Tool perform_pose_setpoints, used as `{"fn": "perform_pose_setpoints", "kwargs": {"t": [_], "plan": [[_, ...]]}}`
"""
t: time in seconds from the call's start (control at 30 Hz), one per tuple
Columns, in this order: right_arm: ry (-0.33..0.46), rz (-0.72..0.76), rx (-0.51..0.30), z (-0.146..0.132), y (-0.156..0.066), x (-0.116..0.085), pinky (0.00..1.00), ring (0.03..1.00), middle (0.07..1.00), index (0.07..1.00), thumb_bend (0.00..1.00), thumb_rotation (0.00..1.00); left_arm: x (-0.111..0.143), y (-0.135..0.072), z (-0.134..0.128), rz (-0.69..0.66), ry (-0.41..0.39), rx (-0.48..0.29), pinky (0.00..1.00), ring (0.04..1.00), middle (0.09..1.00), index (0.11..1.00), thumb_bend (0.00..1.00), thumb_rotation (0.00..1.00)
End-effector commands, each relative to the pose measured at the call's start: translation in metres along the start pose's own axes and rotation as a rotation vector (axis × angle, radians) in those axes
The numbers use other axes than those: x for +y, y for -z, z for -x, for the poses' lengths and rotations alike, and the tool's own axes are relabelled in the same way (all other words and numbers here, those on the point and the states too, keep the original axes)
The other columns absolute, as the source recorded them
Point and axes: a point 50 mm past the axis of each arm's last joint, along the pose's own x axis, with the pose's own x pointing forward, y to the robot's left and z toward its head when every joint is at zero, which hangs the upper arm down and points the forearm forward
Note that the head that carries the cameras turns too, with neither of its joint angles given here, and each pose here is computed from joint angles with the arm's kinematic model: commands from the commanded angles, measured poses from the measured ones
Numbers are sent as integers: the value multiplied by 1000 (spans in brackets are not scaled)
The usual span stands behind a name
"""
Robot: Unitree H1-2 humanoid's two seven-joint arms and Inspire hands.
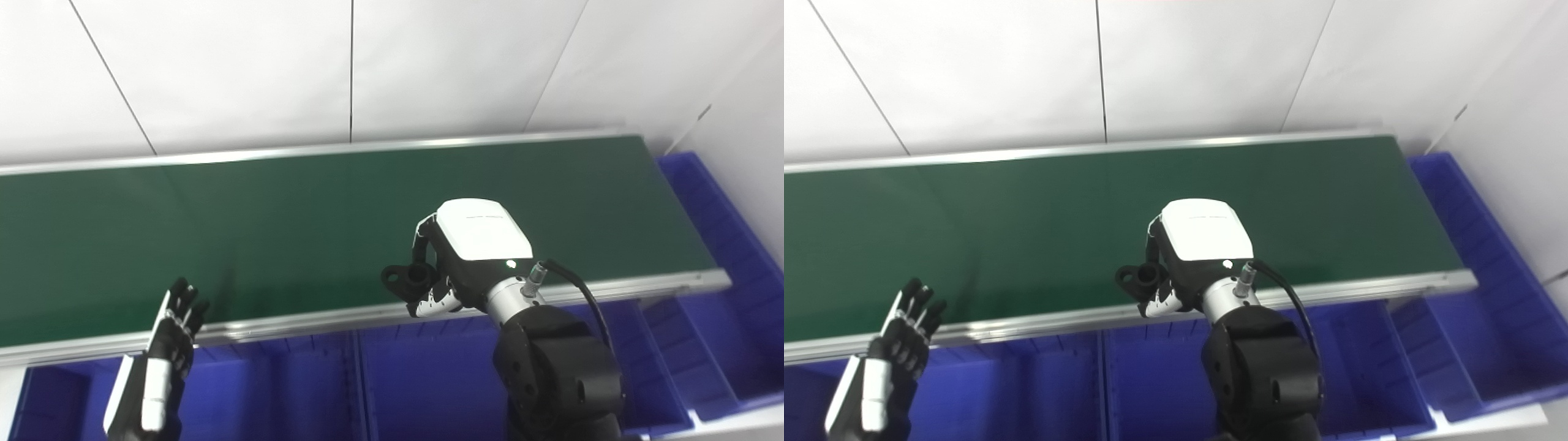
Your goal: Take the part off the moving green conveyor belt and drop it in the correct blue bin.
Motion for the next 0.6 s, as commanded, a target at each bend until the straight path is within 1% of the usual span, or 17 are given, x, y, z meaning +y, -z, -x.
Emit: {"fn": "perform_pose_setpoints", "kwargs": {"t": [0.0,0.13,0.2,0.3,0.37,0.43,0.5,0.53,0.57], "plan": [[32,-48,-4,14,-13,1,118,192,303,489,514,133,6,-15,-4,-17,28,-45,1000,953,983,1000,591,963],[8,-48,20,21,-17,9,139,215,330,490,512,136,8,-22,-8,-22,33,-43,1000,950,977,1000,601,958],[-11,-62,42,25,-15,15,161,235,351,491,511,138,8,-24,-11,-9,37,-38,1000,948,976,1000,610,939],[-44,-77,71,28,-11,20,170,245,357,490,510,137,9,-25,-14,-15,49,-36,1000,946,975,1000,609,933],[-55,-77,75,30,-11,22,174,252,363,490,511,135,10,-26,-16,-31,55,-31,1000,949,979,1000,616,940],[-61,-79,74,31,-12,24,199,283,386,489,511,134,10,-26,-17,-40,56,-28,1000,948,979,1000,623,941],[-66,-88,71,34,-14,27,195,278,380,488,511,132,11,-26,-19,-46,60,-26,1000,947,978,1000,626,942],[-74,-96,68,37,-16,29,197,280,435,486,520,54,10,-26,-20,-47,62,-27,1000,946,978,1000,630,943],[-79,-102,66,39,-17,31,197,278,458,486,524,23,10,-26,-21,-48,63,-28,1000,941,977,1000,619,943]]}}
